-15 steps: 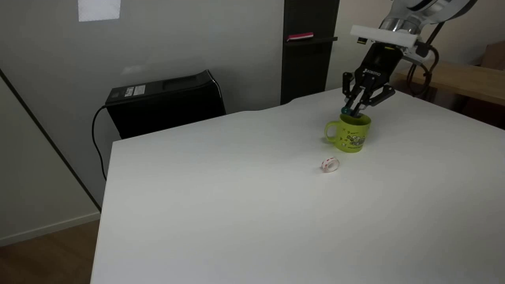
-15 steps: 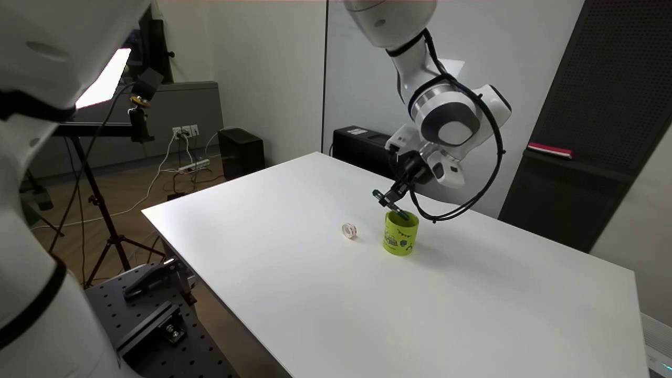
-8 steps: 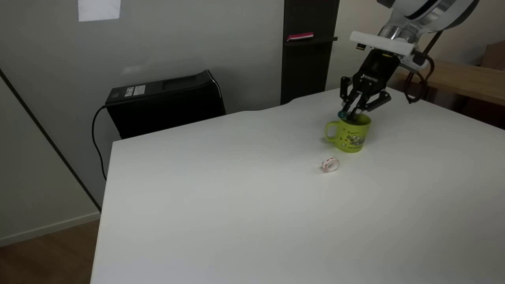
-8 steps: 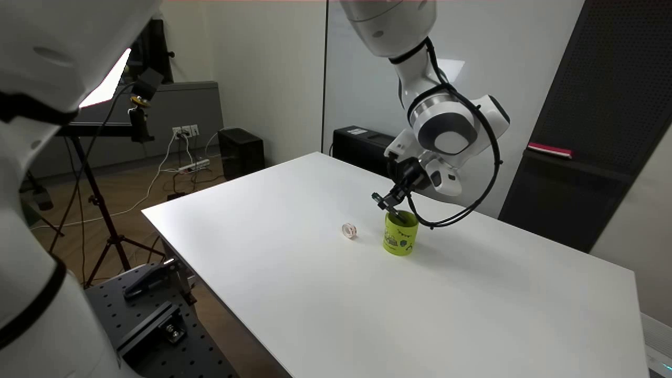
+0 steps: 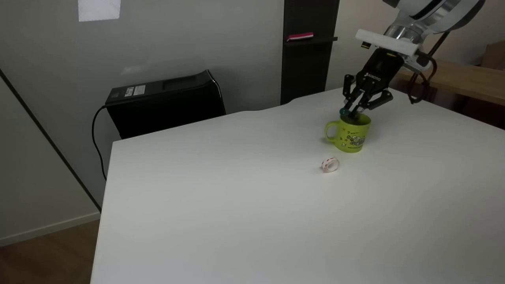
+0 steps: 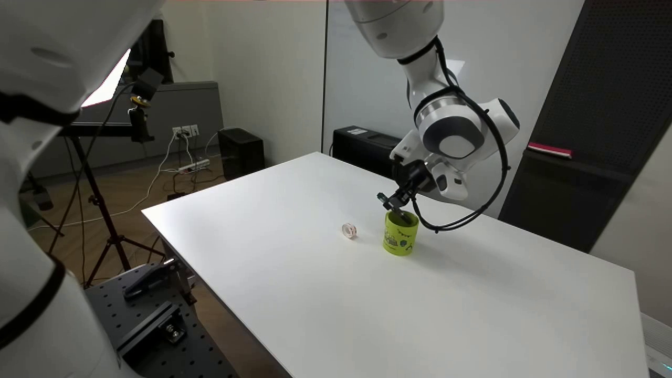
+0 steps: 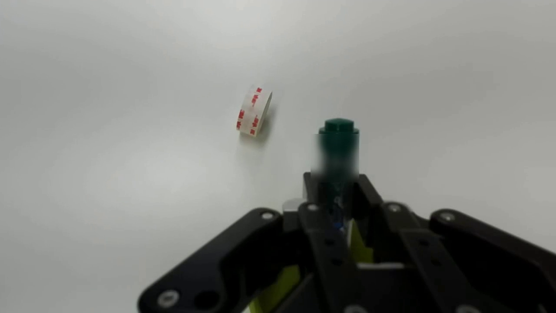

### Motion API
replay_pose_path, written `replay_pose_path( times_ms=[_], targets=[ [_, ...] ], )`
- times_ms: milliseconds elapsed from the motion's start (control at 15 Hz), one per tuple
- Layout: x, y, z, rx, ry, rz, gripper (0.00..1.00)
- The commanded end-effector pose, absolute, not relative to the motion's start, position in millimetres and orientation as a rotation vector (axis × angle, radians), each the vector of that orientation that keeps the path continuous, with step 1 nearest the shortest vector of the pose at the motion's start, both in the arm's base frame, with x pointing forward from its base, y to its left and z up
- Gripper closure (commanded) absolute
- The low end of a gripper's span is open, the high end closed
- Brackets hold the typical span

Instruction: Put the marker in the cup

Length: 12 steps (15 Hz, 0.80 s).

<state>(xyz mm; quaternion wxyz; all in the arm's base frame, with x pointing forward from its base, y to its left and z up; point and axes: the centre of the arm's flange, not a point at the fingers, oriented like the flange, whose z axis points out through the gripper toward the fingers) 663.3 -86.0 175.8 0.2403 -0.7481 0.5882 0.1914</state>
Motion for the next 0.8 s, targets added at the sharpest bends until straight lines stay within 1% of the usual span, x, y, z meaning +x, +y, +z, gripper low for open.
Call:
replay_pose_path(
  times_ms=[0, 733],
  targets=[
    [662.6, -94.1, 176.8, -1.983, 1.6, 0.517, 0.94],
    [653.5, -106.8, 162.3, -1.831, 1.61, 0.52, 0.94]
  ],
)
